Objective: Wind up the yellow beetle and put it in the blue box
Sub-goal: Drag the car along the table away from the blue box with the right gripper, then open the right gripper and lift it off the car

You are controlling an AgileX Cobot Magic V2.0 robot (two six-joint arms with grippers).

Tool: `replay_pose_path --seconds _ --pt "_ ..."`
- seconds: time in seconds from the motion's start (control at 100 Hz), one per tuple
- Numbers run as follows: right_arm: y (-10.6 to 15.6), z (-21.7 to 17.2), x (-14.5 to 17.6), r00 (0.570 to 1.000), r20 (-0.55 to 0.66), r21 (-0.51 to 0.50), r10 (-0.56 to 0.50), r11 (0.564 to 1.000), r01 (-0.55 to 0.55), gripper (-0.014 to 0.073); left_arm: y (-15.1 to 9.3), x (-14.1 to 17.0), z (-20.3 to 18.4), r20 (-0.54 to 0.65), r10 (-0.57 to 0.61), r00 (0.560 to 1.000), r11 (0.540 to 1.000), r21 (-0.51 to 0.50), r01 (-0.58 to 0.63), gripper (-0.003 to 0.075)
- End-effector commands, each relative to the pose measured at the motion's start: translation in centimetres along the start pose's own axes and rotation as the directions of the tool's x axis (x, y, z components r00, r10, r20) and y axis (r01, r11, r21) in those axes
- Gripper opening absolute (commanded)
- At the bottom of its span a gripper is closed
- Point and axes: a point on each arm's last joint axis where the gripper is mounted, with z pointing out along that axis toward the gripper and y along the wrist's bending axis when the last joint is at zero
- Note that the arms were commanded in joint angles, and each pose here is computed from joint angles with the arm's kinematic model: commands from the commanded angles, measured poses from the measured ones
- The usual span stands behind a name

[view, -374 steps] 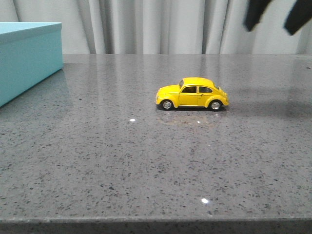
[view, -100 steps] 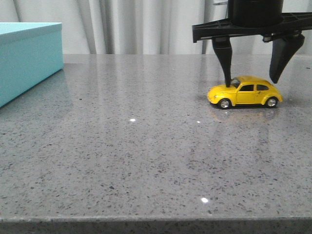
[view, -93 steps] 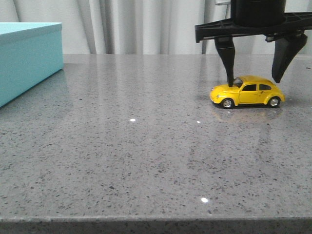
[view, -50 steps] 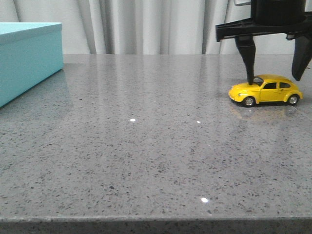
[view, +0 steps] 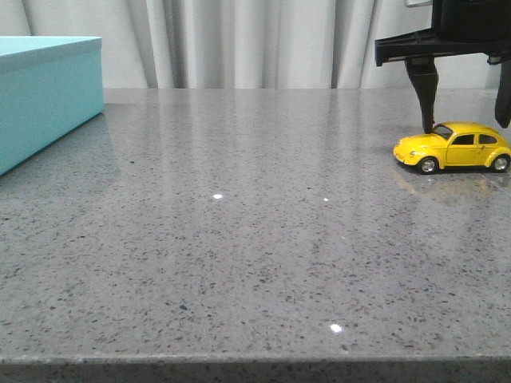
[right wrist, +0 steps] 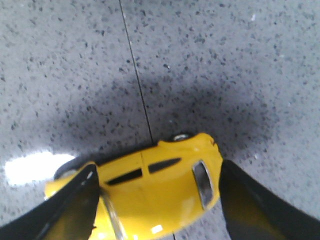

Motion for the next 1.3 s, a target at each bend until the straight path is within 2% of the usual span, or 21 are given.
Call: replay_pose_path --seconds 0.0,0.04,0.17,0.36,0.96,1.13,1.29 --pt "-0.9 -5.8 0.2 0.994 0.111 -0.074 0.005 0.997 0.003 0.0507 -0.1 -1.9 -0.2 0.108 -0.017 0.994 1.000 0.005 0.016 0.0409" --pt "-0.9 -8.4 0.7 0.985 0.170 -0.135 -0.004 0.991 0.028 0.0507 -0.1 -1.9 -0.2 0.108 -0.017 0.994 1.000 0.005 0.016 0.0409" --pt "-1.8 -13.9 2.5 0.950 0.312 -0.238 0.007 0.969 0.071 0.0507 -0.1 -1.9 -0.2 0.108 -0.017 0.994 1.000 0.005 0.016 0.0409" --pt "-3.9 -17.2 4.1 0.926 0.376 -0.278 0.040 0.958 0.071 0.0507 -0.1 -1.9 -0.2 0.108 -0.017 0.994 1.000 0.005 0.016 0.0409" --pt "-5.3 -19.2 5.4 0.899 0.432 -0.313 0.067 0.946 0.080 0.0507 -0.1 -1.9 -0.2 0.100 -0.018 0.995 1.000 0.007 0.018 0.0408" --pt "-6.8 -19.9 7.3 0.837 0.537 -0.369 0.104 0.922 0.121 0.0507 -0.3 -2.9 0.0 0.048 -0.014 0.999 1.000 0.016 0.014 0.0409" --pt "-8.2 -19.0 9.8 0.793 0.596 -0.405 0.128 0.900 0.159 0.0507 -0.5 -4.1 1.1 -0.055 0.077 0.995 0.997 0.031 -0.076 0.0409"
